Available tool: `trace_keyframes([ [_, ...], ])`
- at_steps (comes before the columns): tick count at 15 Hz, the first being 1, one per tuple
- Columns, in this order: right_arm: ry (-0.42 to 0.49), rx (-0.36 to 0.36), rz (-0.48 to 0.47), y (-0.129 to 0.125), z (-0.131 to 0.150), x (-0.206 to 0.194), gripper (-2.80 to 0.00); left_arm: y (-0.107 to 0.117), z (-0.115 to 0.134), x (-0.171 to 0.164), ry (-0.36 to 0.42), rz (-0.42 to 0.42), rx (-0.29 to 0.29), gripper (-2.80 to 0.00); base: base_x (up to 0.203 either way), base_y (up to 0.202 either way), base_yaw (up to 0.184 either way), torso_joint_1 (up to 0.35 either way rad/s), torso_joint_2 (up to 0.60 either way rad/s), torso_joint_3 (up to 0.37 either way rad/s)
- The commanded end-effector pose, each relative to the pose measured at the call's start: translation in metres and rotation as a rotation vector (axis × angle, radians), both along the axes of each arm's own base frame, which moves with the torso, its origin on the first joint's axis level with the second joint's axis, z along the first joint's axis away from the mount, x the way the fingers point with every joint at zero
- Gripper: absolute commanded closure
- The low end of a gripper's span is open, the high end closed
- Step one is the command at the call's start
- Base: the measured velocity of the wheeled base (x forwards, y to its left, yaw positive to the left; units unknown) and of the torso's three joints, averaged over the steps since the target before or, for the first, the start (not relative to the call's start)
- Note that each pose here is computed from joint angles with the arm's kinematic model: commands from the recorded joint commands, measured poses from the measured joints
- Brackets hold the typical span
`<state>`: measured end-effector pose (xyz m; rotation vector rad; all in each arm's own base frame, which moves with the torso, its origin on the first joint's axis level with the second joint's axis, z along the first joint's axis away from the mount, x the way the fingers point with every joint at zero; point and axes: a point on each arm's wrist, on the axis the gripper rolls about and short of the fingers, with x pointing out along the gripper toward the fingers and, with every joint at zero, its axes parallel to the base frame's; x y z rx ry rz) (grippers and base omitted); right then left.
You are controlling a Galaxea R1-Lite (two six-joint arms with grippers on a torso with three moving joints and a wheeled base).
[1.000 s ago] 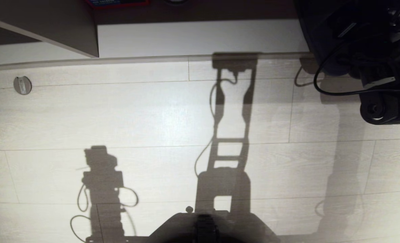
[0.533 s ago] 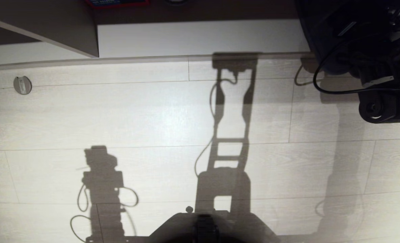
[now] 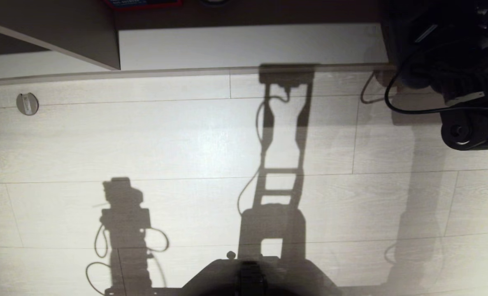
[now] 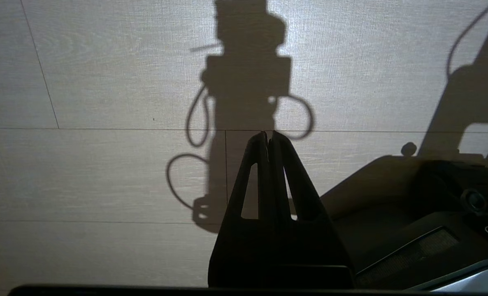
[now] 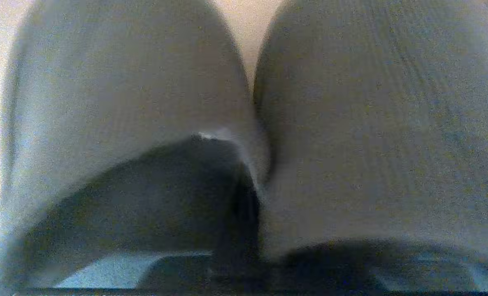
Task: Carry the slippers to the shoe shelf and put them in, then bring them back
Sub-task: Pick up the slippers in the shoe cabinet
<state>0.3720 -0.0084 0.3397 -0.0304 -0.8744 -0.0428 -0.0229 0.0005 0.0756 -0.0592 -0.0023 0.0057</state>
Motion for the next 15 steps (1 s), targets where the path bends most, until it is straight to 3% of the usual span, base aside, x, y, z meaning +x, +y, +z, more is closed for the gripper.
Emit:
trace_keyframes([
  [1,-0.013,0.000,0.002,0.000,0.003,-0.003,0.00,0.000,0.000,0.000,0.001,0.000,-0.001,0.00,0.000,0.000,0.000,0.000,0.00,0.000],
  [9,-0.006,0.014,0.014,0.000,0.007,-0.017,0.00,0.000,0.000,0.000,0.002,0.000,-0.001,0.00,0.000,0.000,0.000,0.000,0.00,0.000],
  [15,0.058,0.035,0.055,0.005,0.013,-0.086,0.00,0.000,0.000,0.000,0.001,0.000,-0.001,0.00,0.000,0.000,0.000,0.000,0.00,0.000],
])
